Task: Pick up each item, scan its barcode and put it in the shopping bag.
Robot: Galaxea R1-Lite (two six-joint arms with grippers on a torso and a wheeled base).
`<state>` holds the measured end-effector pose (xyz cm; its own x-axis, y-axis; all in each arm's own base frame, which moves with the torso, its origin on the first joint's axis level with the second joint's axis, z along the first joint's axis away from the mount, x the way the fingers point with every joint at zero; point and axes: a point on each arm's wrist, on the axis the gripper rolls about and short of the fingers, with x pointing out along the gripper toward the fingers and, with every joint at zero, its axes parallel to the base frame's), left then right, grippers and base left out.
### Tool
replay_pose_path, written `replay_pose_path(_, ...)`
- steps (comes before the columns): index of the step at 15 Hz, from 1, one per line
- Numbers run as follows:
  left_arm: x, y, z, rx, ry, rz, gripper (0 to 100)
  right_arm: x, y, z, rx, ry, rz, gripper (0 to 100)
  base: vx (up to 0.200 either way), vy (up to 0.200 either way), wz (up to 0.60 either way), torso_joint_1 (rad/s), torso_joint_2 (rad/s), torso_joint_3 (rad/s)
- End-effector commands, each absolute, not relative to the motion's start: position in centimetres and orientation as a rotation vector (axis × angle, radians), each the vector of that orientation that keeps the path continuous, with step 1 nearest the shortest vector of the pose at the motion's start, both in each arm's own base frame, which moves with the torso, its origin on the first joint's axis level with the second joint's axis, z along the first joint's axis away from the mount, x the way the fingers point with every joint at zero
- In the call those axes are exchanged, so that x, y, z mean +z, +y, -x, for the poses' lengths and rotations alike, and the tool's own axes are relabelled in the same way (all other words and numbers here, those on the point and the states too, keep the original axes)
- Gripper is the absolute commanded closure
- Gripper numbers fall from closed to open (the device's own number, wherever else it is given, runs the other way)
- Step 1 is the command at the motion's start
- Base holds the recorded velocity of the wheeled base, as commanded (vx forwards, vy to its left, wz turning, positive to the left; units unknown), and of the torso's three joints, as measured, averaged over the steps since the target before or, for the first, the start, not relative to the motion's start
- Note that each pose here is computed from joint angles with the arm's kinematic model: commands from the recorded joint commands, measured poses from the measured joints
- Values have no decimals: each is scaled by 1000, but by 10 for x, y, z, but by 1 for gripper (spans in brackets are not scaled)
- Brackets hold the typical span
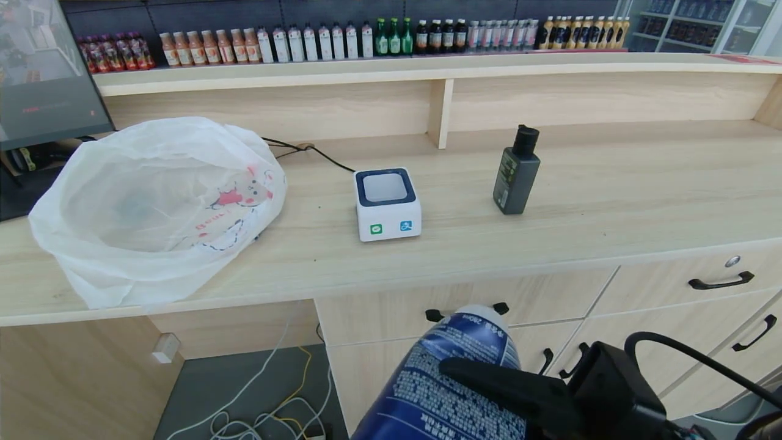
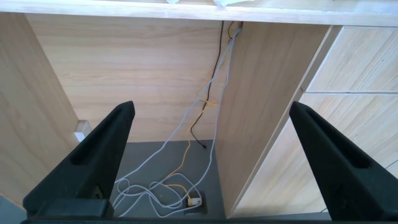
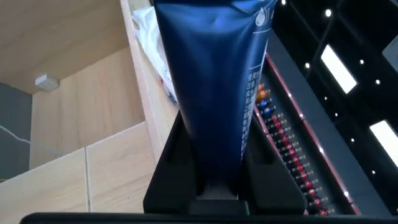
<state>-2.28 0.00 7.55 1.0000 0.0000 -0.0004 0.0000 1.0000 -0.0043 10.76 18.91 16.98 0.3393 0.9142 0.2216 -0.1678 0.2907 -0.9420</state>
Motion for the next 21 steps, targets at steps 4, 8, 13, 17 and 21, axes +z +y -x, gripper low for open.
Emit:
replay_pose_path(4,75,0,23,2,0,5,0,159,190,-109,915,-1089,1170,100,0,0,0,0,0,0)
replay_pose_path(8,75,0,23,2,0,5,0,153,187,-113,926,-1145,1243,100,0,0,0,0,0,0)
replay_pose_path(13,75,0,23,0,0,5,0,160,184,-125,897,-1170,1234,100,0,0,0,0,0,0)
replay_pose_path(17,75,0,23,0,0,5,0,178,180,-142,833,-1234,1216,100,0,0,0,0,0,0)
replay_pose_path(21,75,0,23,2,0,5,0,180,178,-146,805,-1258,1244,100,0,0,0,0,0,0)
